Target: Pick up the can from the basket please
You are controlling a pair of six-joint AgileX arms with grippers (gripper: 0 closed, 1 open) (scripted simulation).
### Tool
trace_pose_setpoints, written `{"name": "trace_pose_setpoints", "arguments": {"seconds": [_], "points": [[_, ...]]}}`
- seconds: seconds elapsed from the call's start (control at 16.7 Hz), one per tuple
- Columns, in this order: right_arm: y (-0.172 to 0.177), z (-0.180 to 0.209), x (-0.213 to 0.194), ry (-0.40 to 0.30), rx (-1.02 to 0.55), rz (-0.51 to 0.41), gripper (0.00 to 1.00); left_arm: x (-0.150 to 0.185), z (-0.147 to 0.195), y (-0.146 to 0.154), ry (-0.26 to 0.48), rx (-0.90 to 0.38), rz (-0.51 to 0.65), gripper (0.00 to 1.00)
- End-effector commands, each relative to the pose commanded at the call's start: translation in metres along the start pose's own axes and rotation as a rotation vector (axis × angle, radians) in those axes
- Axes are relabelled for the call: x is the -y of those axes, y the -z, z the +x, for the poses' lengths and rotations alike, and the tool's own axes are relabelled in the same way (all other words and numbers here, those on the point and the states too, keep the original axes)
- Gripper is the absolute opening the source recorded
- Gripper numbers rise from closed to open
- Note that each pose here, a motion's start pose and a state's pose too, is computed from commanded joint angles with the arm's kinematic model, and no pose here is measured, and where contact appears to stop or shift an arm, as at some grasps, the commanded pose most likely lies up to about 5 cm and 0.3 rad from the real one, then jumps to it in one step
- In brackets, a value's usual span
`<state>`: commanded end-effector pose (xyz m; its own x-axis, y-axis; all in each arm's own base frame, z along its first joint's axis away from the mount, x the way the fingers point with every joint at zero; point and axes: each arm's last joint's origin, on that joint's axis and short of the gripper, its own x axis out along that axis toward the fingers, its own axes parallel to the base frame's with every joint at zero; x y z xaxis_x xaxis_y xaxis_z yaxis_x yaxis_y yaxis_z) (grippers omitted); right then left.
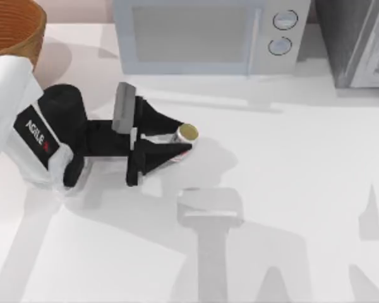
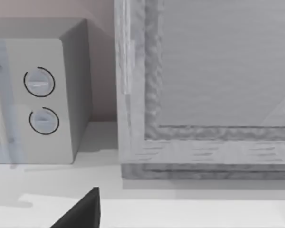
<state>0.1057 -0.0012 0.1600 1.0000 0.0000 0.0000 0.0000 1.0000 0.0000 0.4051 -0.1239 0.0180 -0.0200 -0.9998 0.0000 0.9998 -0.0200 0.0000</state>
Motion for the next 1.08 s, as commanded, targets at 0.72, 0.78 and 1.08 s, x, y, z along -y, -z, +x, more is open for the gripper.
{"name": "trace_pose_setpoints", "arguments": {"seconds": [0.72,0.78,1.08], "points": [[0.0000,0.0000,0.0000,0.000,0.000,0.000,1.00,0.0000,0.0000,0.0000,0.000,0.000,0.000,0.60],[0.0000,0.0000,0.0000,0.000,0.000,0.000,1.00,0.0000,0.0000,0.0000,0.000,0.000,0.000,0.68],[0.0000,0.0000,0.0000,0.000,0.000,0.000,1.00,0.0000,0.0000,0.0000,0.000,0.000,0.000,1.00]]}}
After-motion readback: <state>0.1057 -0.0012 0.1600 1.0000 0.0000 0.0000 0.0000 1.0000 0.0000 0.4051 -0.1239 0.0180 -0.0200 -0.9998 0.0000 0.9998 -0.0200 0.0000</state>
